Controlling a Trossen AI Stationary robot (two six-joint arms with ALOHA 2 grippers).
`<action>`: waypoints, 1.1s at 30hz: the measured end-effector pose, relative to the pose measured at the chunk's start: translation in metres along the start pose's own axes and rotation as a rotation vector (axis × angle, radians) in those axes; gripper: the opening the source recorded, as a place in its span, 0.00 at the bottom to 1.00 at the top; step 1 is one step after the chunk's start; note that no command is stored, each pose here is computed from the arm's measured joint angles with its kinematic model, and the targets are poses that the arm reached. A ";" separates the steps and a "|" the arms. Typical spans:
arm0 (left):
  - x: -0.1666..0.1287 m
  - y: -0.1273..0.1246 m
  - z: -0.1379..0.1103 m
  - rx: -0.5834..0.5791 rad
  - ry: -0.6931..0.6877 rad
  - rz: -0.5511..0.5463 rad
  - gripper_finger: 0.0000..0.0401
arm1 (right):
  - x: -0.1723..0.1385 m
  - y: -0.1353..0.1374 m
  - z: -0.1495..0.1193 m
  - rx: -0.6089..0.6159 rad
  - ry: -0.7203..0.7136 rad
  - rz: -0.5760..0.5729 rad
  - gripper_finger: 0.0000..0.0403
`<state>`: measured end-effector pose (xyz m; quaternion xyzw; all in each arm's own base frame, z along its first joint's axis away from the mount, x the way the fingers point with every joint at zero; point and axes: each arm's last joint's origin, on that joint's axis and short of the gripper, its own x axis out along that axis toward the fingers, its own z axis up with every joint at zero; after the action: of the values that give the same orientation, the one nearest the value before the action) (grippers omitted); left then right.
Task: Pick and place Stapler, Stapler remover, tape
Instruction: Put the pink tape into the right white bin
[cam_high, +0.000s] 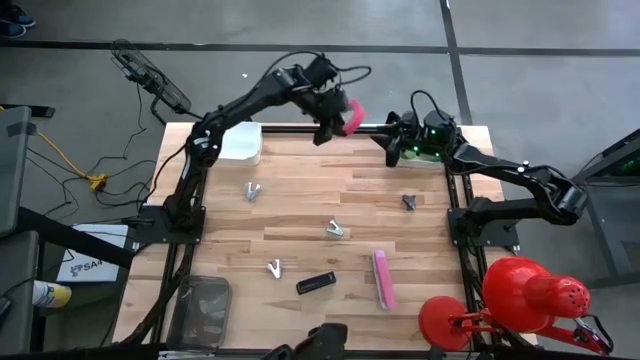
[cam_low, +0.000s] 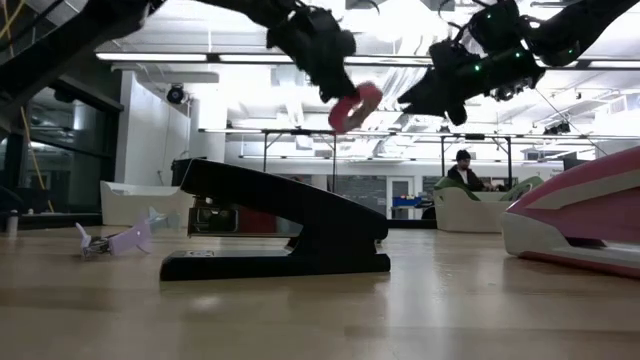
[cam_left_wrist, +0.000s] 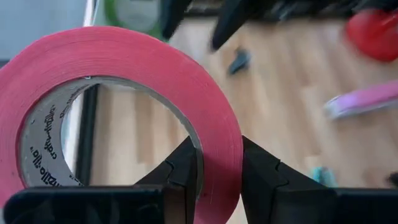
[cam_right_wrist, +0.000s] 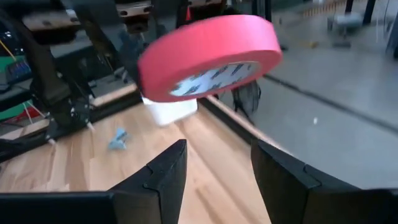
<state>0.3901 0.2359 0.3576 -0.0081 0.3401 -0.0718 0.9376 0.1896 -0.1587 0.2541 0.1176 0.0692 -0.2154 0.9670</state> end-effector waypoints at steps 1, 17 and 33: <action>-0.005 -0.002 0.003 -0.007 -0.024 -0.017 0.20 | 0.000 0.000 0.002 -0.017 -0.020 0.002 0.42; -0.021 -0.009 0.038 0.000 -0.386 -0.302 0.20 | -0.003 0.003 0.025 -0.087 -0.265 -0.031 0.42; -0.022 -0.008 0.039 -0.010 -0.389 -0.286 0.20 | -0.004 0.003 0.031 -0.051 -0.332 -0.053 0.46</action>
<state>0.3978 0.2298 0.4018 -0.0747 0.1490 -0.1992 0.9657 0.1894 -0.1624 0.2850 0.0542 -0.0830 -0.2553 0.9618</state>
